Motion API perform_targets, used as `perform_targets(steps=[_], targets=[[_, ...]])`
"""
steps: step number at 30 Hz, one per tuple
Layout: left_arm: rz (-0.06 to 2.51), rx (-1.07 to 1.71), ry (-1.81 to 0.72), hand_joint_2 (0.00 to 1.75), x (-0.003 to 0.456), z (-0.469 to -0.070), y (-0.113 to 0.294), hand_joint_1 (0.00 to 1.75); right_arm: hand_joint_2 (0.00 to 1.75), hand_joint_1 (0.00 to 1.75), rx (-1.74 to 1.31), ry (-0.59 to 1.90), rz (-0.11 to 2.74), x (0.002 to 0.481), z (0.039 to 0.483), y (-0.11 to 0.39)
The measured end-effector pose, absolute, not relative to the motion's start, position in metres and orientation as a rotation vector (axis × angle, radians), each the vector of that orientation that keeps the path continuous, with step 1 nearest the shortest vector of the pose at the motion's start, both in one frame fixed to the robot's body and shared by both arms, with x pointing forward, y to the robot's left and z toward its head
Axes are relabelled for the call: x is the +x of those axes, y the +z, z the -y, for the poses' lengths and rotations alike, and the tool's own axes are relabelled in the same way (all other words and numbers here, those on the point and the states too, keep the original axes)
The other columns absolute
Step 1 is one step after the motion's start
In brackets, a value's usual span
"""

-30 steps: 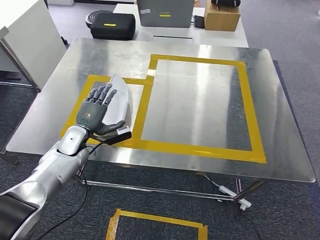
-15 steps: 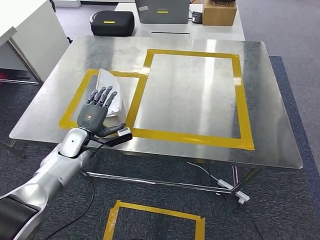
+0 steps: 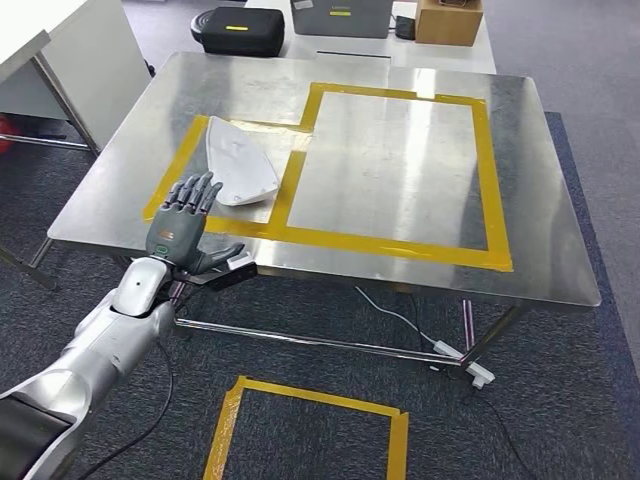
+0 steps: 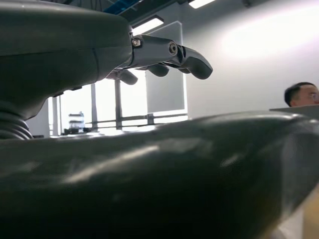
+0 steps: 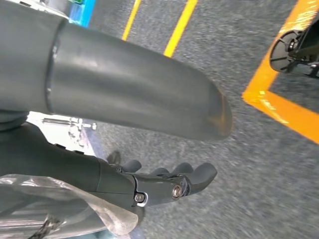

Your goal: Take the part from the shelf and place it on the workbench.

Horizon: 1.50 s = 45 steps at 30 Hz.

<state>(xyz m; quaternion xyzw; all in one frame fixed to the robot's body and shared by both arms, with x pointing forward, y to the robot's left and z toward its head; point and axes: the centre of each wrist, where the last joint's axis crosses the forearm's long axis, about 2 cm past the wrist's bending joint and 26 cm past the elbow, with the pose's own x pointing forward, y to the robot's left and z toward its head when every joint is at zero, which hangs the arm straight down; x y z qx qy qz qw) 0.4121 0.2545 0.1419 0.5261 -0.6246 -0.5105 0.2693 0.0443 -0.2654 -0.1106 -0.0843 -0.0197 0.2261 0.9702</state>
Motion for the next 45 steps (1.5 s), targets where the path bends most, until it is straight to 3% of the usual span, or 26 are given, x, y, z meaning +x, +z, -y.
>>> perform_targets(steps=[45], targets=[[1.674,1.423,-1.363,0.0,0.4086,-0.2619,0.1382,0.0,0.0,0.0,-0.175,0.454,0.042,0.0448,0.2671,-0.1107]])
